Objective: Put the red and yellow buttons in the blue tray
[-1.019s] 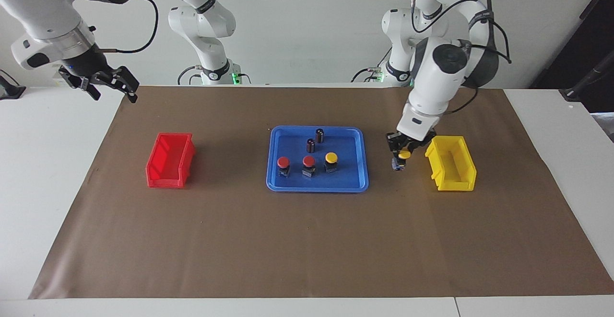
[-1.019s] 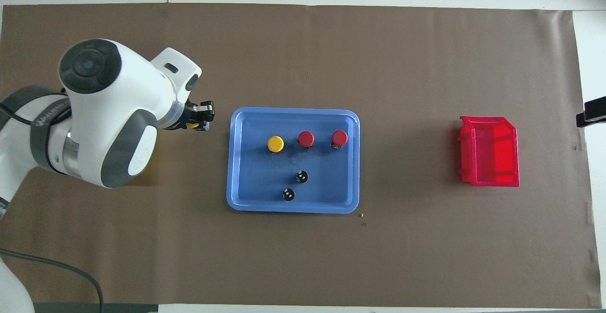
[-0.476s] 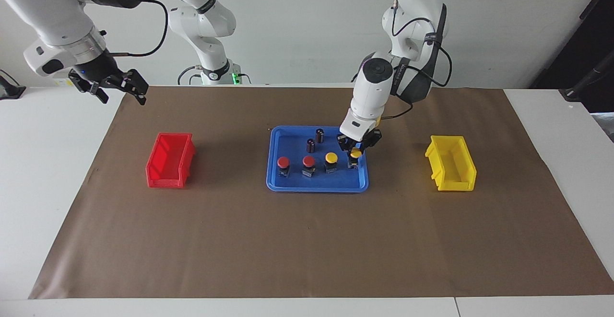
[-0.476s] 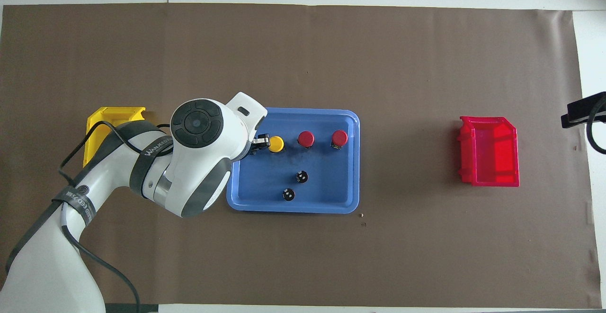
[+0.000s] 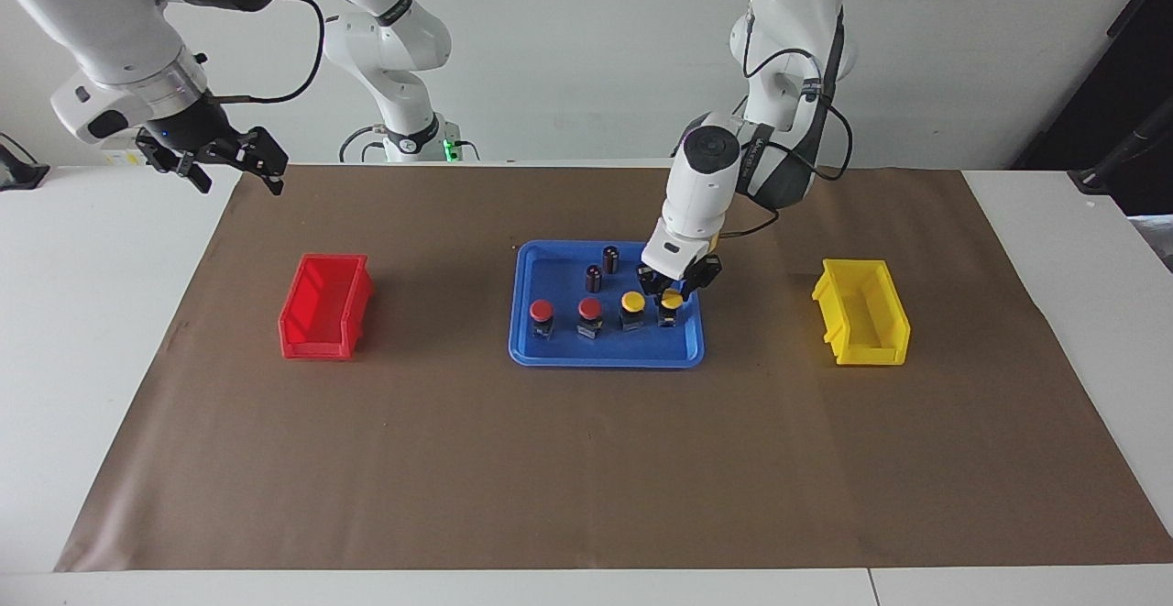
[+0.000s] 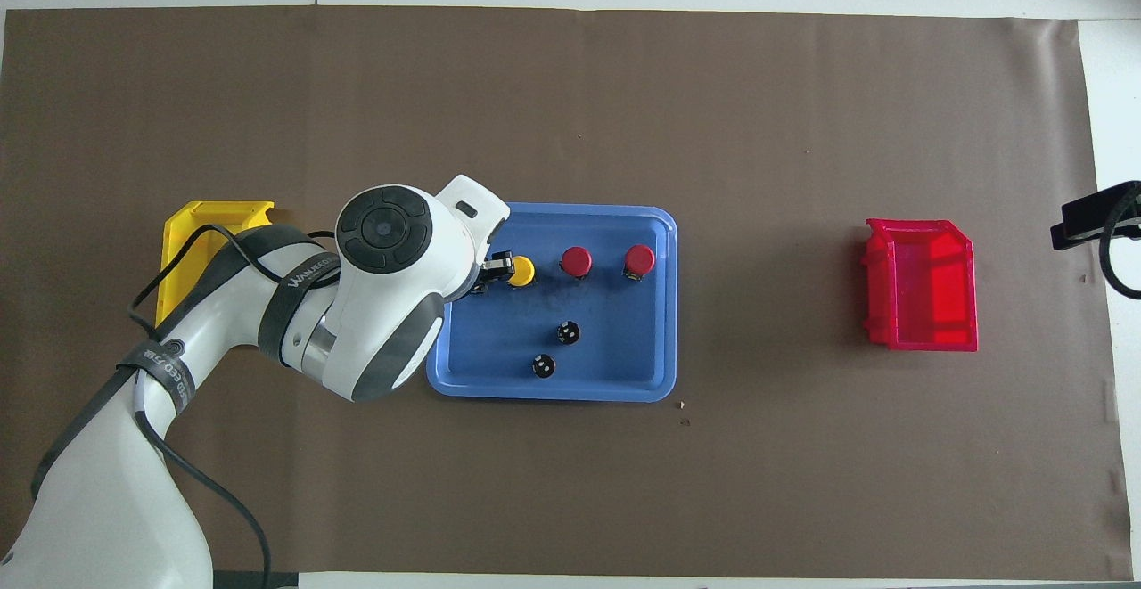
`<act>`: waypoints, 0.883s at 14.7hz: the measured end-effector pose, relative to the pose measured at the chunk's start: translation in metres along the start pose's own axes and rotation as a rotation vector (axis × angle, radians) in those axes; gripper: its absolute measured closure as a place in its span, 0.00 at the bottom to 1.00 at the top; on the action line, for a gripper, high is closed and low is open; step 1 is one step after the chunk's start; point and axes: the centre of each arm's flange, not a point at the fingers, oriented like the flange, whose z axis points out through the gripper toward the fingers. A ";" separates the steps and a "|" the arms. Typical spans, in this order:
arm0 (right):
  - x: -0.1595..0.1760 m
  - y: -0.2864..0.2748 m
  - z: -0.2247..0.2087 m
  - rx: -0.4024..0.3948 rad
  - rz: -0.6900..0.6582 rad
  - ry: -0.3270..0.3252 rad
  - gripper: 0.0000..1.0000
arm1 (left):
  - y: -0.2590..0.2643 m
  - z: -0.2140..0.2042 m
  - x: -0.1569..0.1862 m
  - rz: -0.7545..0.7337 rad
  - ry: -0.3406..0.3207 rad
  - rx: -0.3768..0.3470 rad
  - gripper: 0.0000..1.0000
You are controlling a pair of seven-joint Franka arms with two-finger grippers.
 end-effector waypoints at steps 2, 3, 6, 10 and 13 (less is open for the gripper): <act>0.000 0.003 0.001 0.001 -0.003 -0.001 0.00 | -0.008 -0.034 0.017 0.009 -0.006 0.009 0.09; 0.000 0.003 0.001 0.001 -0.004 -0.002 0.00 | -0.016 -0.055 0.027 0.017 -0.003 0.009 0.00; 0.000 0.003 0.002 0.001 -0.004 -0.003 0.00 | -0.054 -0.122 0.057 0.051 0.011 0.006 0.00; 0.000 0.003 0.001 0.000 -0.004 0.000 0.00 | -0.145 -0.191 0.082 0.125 0.011 0.015 0.00; 0.001 0.005 0.001 -0.020 -0.003 0.004 0.00 | -0.197 -0.227 0.074 0.151 0.002 0.024 0.00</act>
